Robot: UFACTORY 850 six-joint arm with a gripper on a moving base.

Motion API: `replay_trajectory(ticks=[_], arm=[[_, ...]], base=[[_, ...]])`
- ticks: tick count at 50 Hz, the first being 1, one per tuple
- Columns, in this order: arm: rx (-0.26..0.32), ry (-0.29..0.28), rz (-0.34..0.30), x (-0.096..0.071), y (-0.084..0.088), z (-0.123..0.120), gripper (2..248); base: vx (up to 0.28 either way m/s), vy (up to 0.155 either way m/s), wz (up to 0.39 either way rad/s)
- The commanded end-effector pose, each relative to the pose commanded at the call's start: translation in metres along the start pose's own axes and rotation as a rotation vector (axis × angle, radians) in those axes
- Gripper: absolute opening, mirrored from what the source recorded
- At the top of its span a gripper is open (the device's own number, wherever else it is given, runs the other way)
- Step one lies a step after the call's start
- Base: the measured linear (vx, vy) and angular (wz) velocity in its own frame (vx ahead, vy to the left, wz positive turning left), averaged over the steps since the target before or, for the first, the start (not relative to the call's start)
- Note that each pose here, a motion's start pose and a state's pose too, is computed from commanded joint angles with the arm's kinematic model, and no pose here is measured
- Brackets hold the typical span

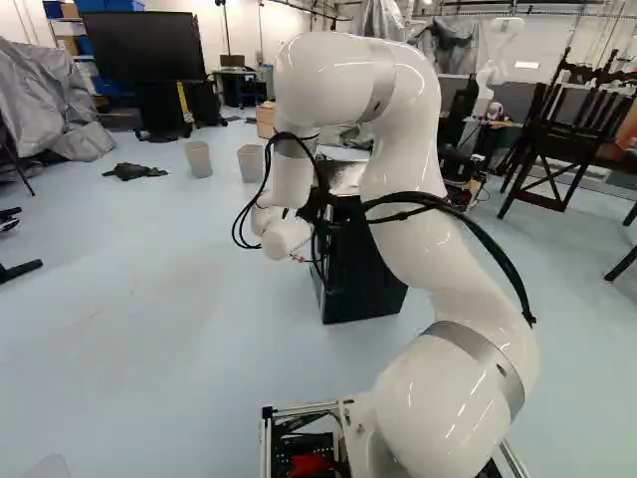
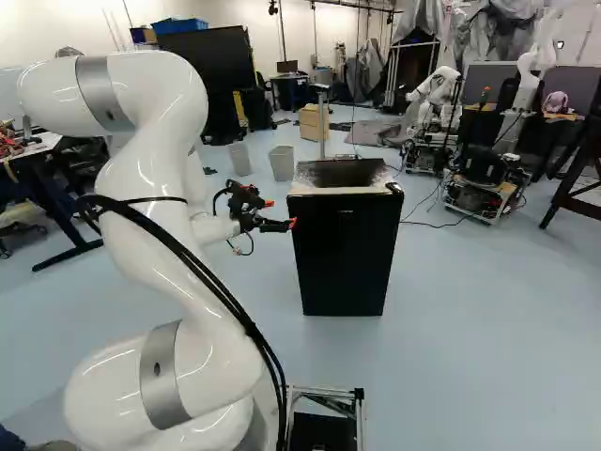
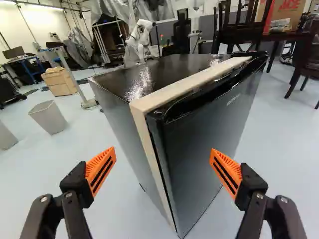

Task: Grab a drink from the fridge

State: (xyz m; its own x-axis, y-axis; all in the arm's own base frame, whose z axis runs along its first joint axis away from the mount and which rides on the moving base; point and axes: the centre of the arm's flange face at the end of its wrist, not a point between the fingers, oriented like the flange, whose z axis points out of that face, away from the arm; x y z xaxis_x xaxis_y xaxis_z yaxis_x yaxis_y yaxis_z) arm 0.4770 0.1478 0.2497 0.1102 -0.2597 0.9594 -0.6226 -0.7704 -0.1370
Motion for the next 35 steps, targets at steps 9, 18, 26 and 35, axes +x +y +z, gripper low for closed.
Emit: replay_trajectory(ticks=[9, 18, 26, 35], arm=[[-0.033, 0.012, 0.010, 0.0017, 0.0040, 0.0019, 247], [-0.066, 0.026, 0.021, 0.0034, 0.0070, 0.0042, 247], [-0.093, 0.039, 0.031, 0.0048, 0.0086, 0.0065, 247], [-0.108, 0.052, 0.040, 0.0058, 0.0068, 0.0100, 247]], base=[[0.000, 0.000, 0.000], [0.000, 0.000, 0.000], [0.000, 0.000, 0.000], [0.000, 0.000, 0.000]])
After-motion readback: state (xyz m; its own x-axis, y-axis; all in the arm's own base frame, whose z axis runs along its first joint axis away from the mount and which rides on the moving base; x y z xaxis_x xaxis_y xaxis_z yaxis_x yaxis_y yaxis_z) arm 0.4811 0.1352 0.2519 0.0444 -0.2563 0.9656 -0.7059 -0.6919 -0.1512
